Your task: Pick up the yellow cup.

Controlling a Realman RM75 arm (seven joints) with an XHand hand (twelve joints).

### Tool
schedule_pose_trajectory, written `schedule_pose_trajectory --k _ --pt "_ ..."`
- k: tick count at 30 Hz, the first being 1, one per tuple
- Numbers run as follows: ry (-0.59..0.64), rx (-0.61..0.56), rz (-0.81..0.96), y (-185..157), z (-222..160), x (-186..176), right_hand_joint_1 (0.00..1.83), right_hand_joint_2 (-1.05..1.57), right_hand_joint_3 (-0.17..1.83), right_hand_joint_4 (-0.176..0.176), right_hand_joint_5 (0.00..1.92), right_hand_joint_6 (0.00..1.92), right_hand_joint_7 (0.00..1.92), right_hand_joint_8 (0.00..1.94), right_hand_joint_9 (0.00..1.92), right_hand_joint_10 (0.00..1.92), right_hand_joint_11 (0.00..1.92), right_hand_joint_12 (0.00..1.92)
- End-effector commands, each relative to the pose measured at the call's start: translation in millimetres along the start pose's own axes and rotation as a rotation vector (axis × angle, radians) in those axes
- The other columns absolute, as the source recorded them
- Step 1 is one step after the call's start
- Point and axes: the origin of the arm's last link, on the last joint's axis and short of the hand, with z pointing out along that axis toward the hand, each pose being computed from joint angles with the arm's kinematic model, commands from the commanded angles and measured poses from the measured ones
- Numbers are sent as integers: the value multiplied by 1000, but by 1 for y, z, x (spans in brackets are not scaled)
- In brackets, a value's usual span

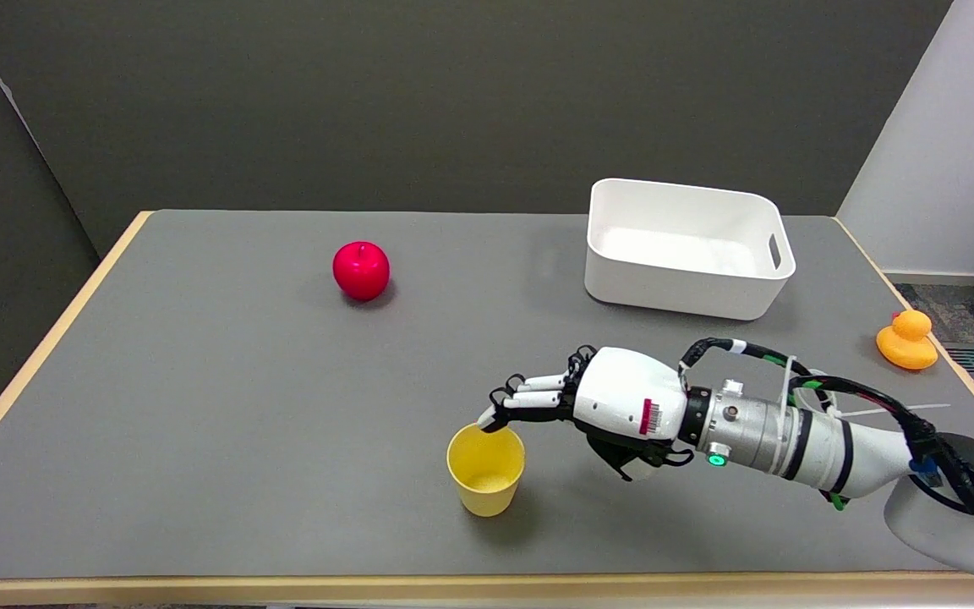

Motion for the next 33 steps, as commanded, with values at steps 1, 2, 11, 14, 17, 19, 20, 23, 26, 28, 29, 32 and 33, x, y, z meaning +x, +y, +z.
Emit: schedule_pose_trajectory --k 1,2,11,14,17,19,20,23,26,28,29,32,33 --pt "6 -34 4 5 -14 3 1779 372 1596 121 305 574 466 550 1026 1921 1264 1921" --pt "4 -35 7 5 -14 2 1779 372 1596 121 305 574 465 549 1026 1921 1264 1921" --pt "-3 -49 59 13 -12 -8 1779 372 1596 121 303 571 462 545 1026 1921 1265 1921" --pt "-8 -44 63 14 -10 -10 1779 372 1596 122 303 572 462 544 1026 1921 1265 1921" --pt "-13 -50 66 17 -10 -12 1779 372 1596 123 303 572 462 544 1026 1921 1265 1921" --pt "-16 -54 72 17 -10 -15 1779 372 1596 123 303 572 462 544 1026 1921 1265 1921" --pt "-18 -56 76 17 -11 -16 1779 372 1595 123 303 572 462 544 1026 1921 1264 1921" --pt "-19 -56 82 17 -10 -18 1779 372 1595 123 303 573 461 544 1026 1921 1264 1921" --pt "-22 -55 83 17 -10 -19 1779 372 1596 124 304 574 461 543 1026 1921 1264 1921" --pt "-22 -53 83 17 -10 -19 1779 372 1596 125 304 575 460 542 1026 1921 1264 1921" --pt "-21 -50 85 17 -10 -19 1779 372 1596 125 304 575 460 542 1026 1921 1264 1921" --pt "-21 -43 101 15 -10 -19 1779 372 1596 125 304 576 460 541 1027 1921 1264 1921" --pt "-22 -42 107 15 -10 -20 1779 372 1596 125 305 576 459 541 1027 1921 1264 1921"
